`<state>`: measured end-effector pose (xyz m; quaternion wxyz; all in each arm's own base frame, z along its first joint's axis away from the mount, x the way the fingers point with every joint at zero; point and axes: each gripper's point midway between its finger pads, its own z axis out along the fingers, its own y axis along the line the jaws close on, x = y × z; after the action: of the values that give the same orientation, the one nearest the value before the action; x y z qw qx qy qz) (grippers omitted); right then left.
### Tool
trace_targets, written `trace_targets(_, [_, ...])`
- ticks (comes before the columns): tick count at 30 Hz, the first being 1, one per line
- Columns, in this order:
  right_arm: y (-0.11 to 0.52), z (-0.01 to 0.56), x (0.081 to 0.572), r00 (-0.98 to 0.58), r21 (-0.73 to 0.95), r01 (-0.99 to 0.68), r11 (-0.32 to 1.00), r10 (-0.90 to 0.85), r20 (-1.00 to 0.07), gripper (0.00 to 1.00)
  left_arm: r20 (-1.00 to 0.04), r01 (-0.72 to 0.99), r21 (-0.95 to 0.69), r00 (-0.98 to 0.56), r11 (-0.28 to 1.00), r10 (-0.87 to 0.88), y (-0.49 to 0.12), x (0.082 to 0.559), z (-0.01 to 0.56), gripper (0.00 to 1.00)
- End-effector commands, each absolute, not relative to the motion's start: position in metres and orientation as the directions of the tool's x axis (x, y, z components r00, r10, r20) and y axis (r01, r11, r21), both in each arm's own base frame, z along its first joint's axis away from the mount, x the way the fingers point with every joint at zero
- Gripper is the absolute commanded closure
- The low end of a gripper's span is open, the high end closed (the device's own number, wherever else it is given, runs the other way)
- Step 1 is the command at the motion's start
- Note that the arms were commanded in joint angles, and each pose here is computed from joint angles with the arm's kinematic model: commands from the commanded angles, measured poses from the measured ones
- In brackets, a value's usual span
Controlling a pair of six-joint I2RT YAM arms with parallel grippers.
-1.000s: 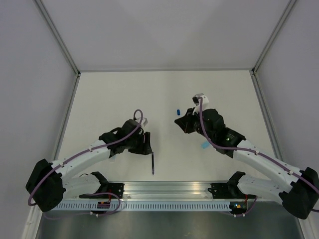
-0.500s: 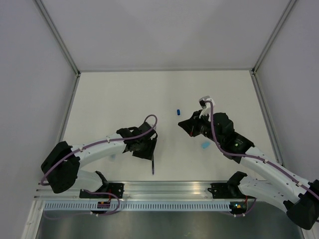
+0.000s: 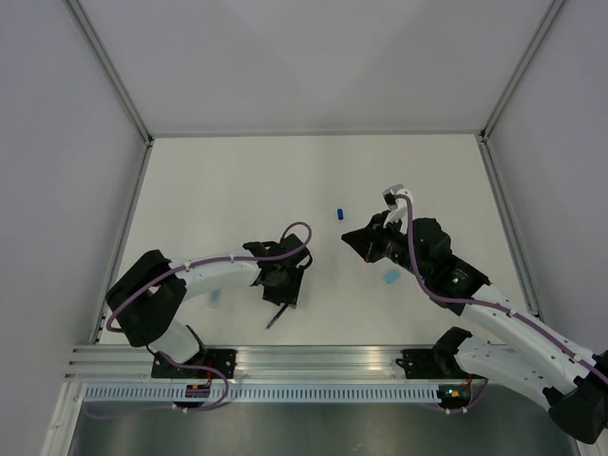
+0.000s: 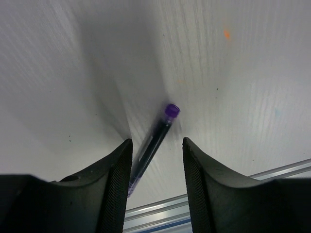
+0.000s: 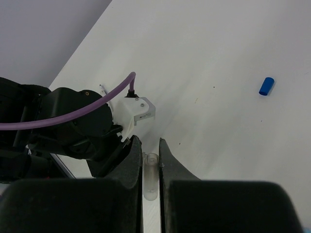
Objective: Insert the pens into the pen caps
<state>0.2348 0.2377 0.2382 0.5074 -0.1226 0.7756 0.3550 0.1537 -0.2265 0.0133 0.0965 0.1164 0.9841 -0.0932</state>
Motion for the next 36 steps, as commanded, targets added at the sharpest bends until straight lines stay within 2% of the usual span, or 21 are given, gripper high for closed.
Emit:
trace_targets(1, [0.238, 0.244, 0.233, -0.436, 0.424, -0.571, 0.703, 0.178, -0.882, 1.0, -0.212, 0.195, -0.155, -0.964, 0.969, 0.16, -0.235, 0.161, 0.009, 0.5])
trace_targets(7, [0.238, 0.244, 0.231, -0.436, 0.424, -0.575, 0.7, 0.176, -0.883, 1.0, -0.192, 0.17, -0.114, -0.97, 0.979, 0.146, -0.232, 0.162, 0.004, 0.66])
trace_targets(10, [0.237, 0.245, 0.231, -0.431, 0.423, -0.577, 0.699, 0.179, -0.885, 1.0, -0.177, 0.177, -0.106, -0.972, 0.979, 0.157, -0.232, 0.162, 0.002, 0.67])
trace_targets(14, [0.236, 0.247, 0.229, -0.425, 0.423, -0.581, 0.696, 0.184, -0.887, 1.0, -0.23, 0.143, -0.102, -0.966, 0.984, 0.117, -0.233, 0.173, 0.013, 0.67])
trace_targets(19, [0.236, 0.248, 0.229, -0.423, 0.423, -0.584, 0.693, 0.185, -0.887, 1.0, -0.358, -0.014, -0.032, -0.934, 0.999, -0.025, -0.223, 0.203, 0.055, 0.41])
trace_targets(22, [0.235, 0.247, 0.23, -0.423, 0.423, -0.58, 0.696, 0.186, -0.887, 1.0, -0.439, -0.169, -0.056, -0.881, 0.984, -0.176, -0.22, 0.223, 0.103, 0.3])
trace_targets(24, [0.234, 0.248, 0.229, -0.421, 0.422, -0.578, 0.699, 0.188, -0.887, 1.0, -0.471, -0.268, -0.169, -0.824, 0.949, -0.316, -0.227, 0.233, 0.138, 0.2])
trace_targets(26, [0.232, 0.252, 0.229, -0.41, 0.419, -0.575, 0.703, 0.196, -0.891, 1.0, -0.453, -0.365, -0.245, -0.776, 0.898, -0.439, -0.223, 0.234, 0.155, 0.2])
trace_targets(27, [0.23, 0.253, 0.229, -0.406, 0.418, -0.573, 0.705, 0.199, -0.892, 1.0, -0.417, -0.45, -0.347, -0.711, 0.823, -0.565, -0.223, 0.232, 0.171, 0.2])
trace_targets(29, [0.226, 0.26, 0.228, -0.39, 0.414, -0.571, 0.709, 0.209, -0.897, 1.0, -0.341, -0.561, -0.408, -0.638, 0.72, -0.69, -0.216, 0.221, 0.168, 0.23])
trace_targets(30, [0.225, 0.261, 0.228, -0.387, 0.412, -0.569, 0.711, 0.21, -0.898, 1.0, -0.249, -0.645, -0.493, -0.539, 0.584, -0.805, -0.216, 0.217, 0.179, 0.23])
trace_targets(32, [0.22, 0.269, 0.226, -0.367, 0.409, -0.566, 0.715, 0.226, -0.902, 1.0, -0.12, -0.763, -0.496, -0.414, 0.416, -0.902, -0.213, 0.206, 0.165, 0.16])
trace_targets(34, [0.215, 0.273, 0.225, -0.353, 0.407, -0.56, 0.722, 0.236, -0.905, 1.0, -0.064, -0.812, -0.471, -0.357, 0.344, -0.932, -0.211, 0.199, 0.164, 0.13])
trace_targets(36, [0.212, 0.274, 0.224, -0.345, 0.403, -0.556, 0.727, 0.239, -0.908, 1.0, -0.033, -0.898, -0.367, -0.247, 0.242, -0.968, -0.202, 0.186, 0.153, 0.13])
